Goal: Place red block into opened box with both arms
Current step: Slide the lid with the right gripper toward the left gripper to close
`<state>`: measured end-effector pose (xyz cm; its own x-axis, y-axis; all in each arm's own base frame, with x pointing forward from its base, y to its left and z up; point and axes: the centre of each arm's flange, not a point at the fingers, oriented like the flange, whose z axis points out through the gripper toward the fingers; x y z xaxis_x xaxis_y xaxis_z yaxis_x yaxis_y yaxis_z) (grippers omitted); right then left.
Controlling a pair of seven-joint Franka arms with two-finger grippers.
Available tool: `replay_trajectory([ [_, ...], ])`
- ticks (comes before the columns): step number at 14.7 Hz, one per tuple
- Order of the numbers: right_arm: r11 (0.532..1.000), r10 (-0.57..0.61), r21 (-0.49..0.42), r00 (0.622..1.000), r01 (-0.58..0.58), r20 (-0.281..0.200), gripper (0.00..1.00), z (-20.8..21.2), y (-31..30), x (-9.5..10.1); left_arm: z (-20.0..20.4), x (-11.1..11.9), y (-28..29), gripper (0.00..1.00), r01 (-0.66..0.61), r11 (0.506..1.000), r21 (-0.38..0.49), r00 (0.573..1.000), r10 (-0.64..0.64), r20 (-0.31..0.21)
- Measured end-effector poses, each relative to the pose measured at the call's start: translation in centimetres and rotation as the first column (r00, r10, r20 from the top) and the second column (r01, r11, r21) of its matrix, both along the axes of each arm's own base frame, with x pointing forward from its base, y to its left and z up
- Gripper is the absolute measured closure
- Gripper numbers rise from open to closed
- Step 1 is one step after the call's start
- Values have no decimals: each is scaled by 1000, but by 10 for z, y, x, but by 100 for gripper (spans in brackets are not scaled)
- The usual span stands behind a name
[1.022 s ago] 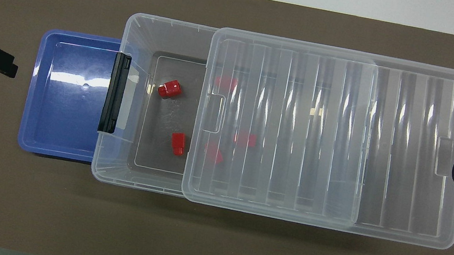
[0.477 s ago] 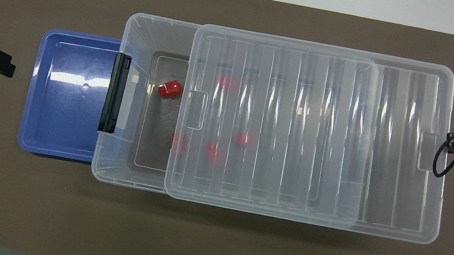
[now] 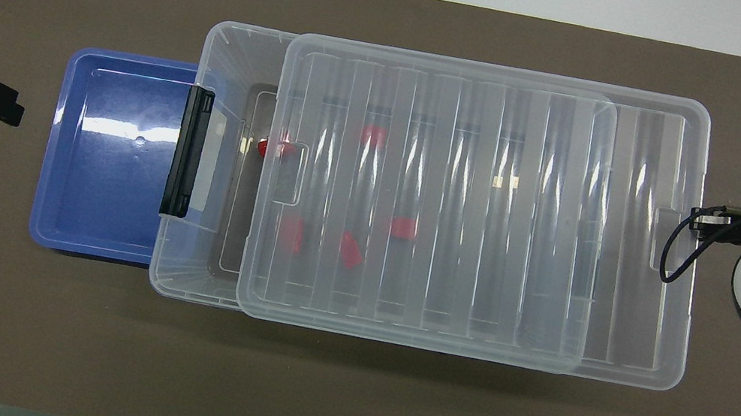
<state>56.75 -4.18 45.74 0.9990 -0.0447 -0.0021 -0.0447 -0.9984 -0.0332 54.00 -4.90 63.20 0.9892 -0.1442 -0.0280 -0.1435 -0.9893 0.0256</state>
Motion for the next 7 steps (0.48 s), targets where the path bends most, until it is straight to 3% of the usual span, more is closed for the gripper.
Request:
replay_trajectory([
  [7,1000,-22,4,1000,22,0,99,-1,47,1,0,0,0,0,0,1000,0,1000,0,0],
])
